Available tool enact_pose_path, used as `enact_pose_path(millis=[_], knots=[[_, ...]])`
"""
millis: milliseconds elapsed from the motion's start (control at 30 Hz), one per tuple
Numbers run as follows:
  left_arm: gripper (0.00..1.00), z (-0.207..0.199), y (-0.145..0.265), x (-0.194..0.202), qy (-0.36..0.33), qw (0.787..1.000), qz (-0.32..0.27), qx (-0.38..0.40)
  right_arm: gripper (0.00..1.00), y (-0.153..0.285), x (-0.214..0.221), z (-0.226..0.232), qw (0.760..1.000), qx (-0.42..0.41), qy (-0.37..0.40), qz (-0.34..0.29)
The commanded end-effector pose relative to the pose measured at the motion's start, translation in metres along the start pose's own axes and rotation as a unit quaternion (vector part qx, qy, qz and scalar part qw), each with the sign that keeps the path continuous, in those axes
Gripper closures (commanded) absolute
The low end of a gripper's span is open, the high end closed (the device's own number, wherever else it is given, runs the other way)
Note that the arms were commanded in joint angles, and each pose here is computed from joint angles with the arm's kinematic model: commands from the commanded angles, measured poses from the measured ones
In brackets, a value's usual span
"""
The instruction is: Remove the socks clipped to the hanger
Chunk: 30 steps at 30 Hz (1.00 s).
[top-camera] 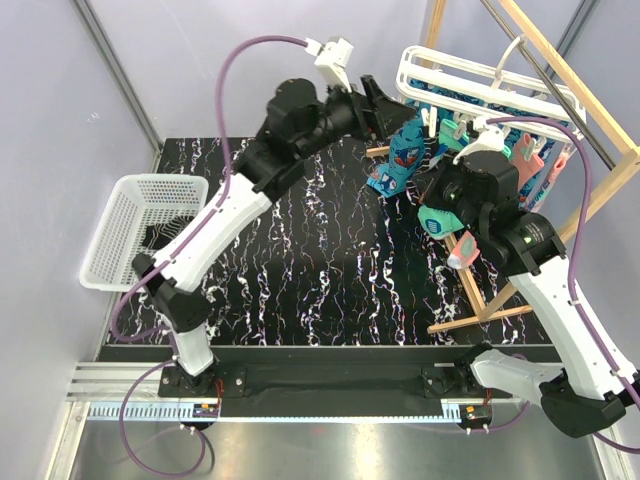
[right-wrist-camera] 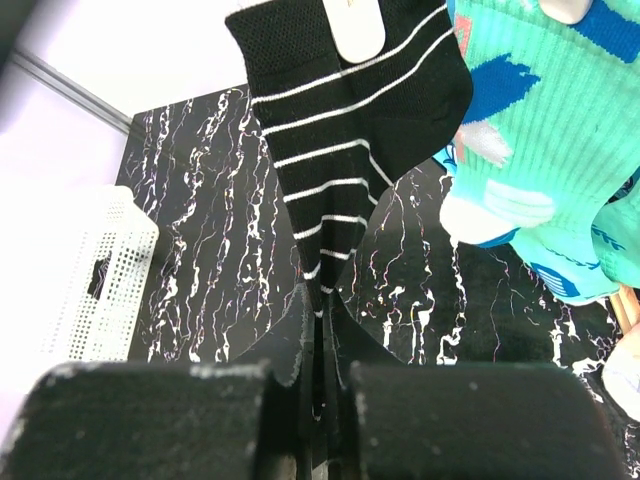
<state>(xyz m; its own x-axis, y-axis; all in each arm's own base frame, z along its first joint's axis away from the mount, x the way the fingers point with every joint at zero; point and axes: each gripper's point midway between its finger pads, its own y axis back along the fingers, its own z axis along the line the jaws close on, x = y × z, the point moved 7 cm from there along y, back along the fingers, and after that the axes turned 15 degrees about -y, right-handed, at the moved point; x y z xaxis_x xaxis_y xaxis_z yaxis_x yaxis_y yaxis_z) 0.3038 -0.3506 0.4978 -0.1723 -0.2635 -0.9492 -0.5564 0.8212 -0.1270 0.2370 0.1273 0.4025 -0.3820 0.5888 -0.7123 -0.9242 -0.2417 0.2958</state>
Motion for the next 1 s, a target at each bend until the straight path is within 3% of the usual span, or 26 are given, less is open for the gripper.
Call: enact_pose_path(millis=[0, 467, 967], knots=[[0.27, -0.002, -0.015, 0.008, 0.032, 0.999, -0.011, 0.041, 1.0, 0.008, -0.01, 0.007, 0.999, -0.026, -0.003, -0.024], [0.3, 0.01, -0.054, 0.031, 0.041, 0.997, -0.026, 0.063, 1.0, 0.01, -0.009, 0.006, 0.999, -0.035, -0.001, -0.025], [0.36, 0.021, -0.07, 0.033, 0.017, 0.999, -0.045, 0.022, 1.0, 0.003, -0.004, 0.008, 0.999, -0.039, 0.0, -0.009]])
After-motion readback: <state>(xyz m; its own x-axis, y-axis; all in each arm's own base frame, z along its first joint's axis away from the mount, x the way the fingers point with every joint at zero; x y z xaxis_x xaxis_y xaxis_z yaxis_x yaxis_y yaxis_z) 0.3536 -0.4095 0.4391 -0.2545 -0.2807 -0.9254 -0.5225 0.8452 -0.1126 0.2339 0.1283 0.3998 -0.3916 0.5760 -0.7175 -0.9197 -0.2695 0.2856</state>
